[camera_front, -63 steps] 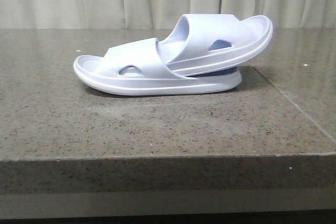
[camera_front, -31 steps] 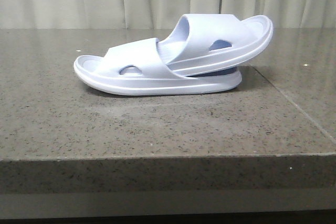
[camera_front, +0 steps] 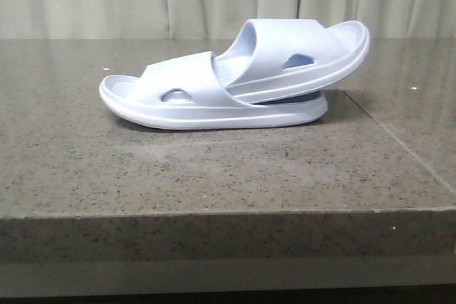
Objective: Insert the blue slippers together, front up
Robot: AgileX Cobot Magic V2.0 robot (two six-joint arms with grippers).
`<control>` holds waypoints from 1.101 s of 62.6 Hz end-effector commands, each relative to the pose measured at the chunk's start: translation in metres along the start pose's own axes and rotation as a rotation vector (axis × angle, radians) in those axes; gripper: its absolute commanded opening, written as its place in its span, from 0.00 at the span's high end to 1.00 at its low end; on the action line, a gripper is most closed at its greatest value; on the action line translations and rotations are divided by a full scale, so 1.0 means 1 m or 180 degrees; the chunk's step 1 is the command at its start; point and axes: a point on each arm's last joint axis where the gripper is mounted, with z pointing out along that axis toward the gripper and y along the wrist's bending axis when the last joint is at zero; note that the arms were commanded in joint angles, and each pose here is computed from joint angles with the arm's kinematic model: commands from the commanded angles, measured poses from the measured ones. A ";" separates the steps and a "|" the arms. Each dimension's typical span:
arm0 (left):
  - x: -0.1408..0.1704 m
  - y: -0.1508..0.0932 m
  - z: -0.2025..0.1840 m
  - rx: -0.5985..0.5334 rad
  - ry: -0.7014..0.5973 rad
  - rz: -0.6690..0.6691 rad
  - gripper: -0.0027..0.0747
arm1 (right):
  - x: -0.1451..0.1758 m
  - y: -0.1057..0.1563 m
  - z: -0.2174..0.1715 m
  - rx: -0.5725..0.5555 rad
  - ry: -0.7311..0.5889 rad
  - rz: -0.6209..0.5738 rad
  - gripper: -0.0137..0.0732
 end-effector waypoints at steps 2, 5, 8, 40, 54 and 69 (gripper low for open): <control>-0.006 -0.001 -0.001 0.0051 -0.0296 -0.0033 0.99 | -0.009 0.001 -0.005 -0.0019 -0.0205 -0.0009 0.98; -0.006 -0.001 -0.001 0.0049 -0.0297 -0.0001 0.99 | -0.009 0.001 -0.005 -0.0019 -0.0205 -0.0009 0.98; -0.006 -0.001 -0.001 0.0045 -0.0297 0.0049 0.99 | -0.009 0.001 -0.005 -0.0019 -0.0205 -0.0009 0.98; -0.016 -0.004 -0.003 0.0101 -0.0667 0.0709 0.99 | -0.009 0.001 -0.005 -0.0019 -0.0203 -0.0009 0.98; -0.014 -0.003 -0.002 0.0090 -0.0578 0.0709 0.99 | -0.009 0.001 -0.005 -0.0019 -0.0203 -0.0009 0.98; -0.014 -0.003 -0.002 0.0091 -0.0584 0.0709 0.99 | -0.009 0.001 -0.005 -0.0019 -0.0203 -0.0009 0.98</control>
